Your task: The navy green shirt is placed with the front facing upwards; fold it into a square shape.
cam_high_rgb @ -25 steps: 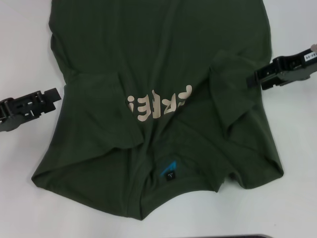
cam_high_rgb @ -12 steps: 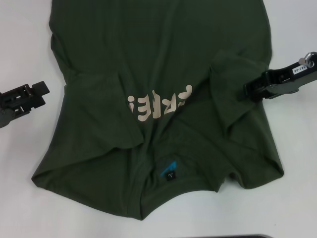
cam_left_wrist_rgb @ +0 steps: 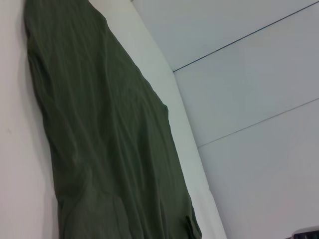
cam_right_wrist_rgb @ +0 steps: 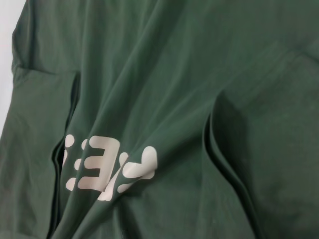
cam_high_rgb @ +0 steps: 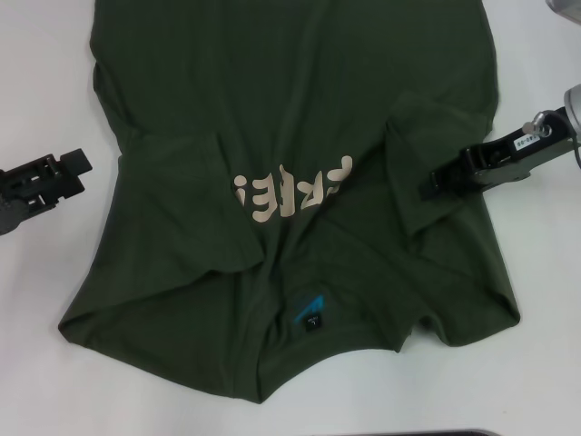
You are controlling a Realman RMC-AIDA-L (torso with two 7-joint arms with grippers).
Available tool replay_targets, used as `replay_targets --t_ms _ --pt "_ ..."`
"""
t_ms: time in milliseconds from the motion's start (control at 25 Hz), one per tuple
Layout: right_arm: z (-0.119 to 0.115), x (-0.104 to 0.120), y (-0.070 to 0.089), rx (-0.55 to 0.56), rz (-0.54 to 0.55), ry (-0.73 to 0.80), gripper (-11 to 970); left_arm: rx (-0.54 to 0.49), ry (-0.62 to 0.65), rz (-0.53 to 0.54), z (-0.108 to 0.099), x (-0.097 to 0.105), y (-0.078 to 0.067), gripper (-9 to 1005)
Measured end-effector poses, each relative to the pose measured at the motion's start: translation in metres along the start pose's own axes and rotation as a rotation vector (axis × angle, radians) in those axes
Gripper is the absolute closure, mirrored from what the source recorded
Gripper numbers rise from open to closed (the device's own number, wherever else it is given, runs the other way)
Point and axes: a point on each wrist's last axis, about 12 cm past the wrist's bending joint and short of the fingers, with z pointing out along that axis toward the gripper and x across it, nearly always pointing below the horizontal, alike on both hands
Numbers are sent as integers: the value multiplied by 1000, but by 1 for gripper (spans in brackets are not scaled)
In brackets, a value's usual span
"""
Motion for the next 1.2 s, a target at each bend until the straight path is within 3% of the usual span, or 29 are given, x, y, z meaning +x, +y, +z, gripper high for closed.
replay_targets --t_ms 280,600,720,1000,1120,1200 --pt "-2 -2 1 -45 11 -44 365 -5 2 -6 2 2 1 340" --pt "1 -8 24 -252 -33 -120 358 -5 -1 -11 1 1 2 341" --pt "-4 -9 24 -274 -40 -136 355 -5 -2 -13 1 1 2 341" --pt "-28 -2 -7 -163 -41 -142 349 -5 -3 -13 0 1 2 341" --pt "-39 7 -20 -147 -153 -218 346 -6 3 -8 1 1 2 341" --pt "-43 18 -23 -142 -317 -314 344 -4 12 4 1 1 1 341"
